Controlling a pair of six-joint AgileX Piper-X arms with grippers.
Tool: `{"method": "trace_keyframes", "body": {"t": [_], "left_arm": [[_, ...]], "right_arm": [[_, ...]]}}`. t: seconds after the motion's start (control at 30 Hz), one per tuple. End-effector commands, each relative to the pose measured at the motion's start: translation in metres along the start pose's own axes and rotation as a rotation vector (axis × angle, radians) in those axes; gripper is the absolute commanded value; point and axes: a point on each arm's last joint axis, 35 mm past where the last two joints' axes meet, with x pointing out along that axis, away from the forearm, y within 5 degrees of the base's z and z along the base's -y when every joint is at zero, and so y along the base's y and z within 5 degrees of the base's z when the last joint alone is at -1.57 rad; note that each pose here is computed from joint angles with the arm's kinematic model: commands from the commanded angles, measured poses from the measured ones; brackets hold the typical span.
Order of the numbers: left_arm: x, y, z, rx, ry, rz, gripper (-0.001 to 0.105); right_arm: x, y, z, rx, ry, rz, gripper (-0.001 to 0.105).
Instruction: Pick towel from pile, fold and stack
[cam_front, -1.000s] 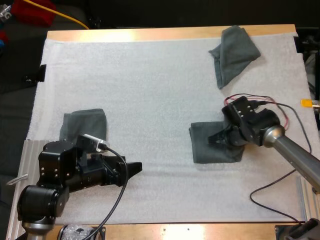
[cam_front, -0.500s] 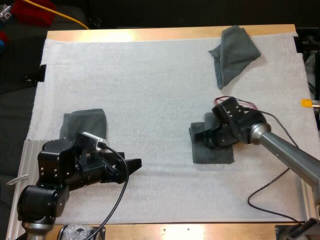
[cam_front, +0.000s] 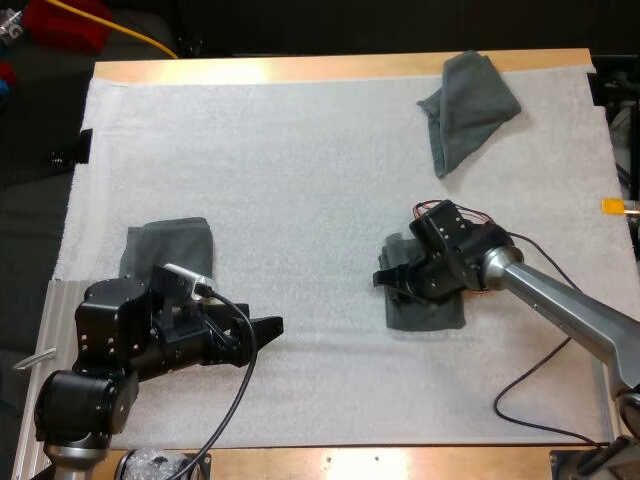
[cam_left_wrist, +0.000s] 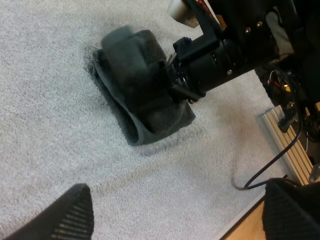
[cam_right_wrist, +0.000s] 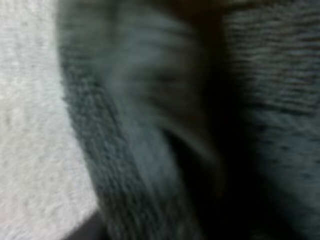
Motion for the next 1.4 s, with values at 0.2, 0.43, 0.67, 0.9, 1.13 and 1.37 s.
{"method": "trace_keyframes", "body": {"t": [0.2,0.43,0.67,0.9,1.13,1.37], "left_arm": [[-0.001,-0.002,0.001,0.007,-0.003,-0.010,0.068],[-0.001,-0.002,0.001,0.007,-0.003,-0.010,0.068],[-0.001,-0.002,0.001,0.007,-0.003,-0.010,0.068],[-0.001,-0.003,0.001,0.007,0.000,-0.017,0.068],[-0.001,-0.002,0.000,0.003,0.004,-0.015,0.068],[-0.001,-0.002,0.000,0.003,0.004,-0.015,0.068]], "right_arm": [[-0.041,0.016,0.010,-0.072,-0.154,0.068,0.065],[-0.058,0.022,0.009,-0.091,-0.194,0.112,0.065],[-0.056,0.017,0.001,-0.064,-0.125,0.049,0.065],[-0.056,0.012,-0.007,-0.065,-0.068,-0.045,0.065],[-0.057,0.006,-0.007,-0.052,-0.093,-0.207,0.065],[-0.057,0.005,-0.008,-0.049,-0.085,-0.229,0.065]]}}
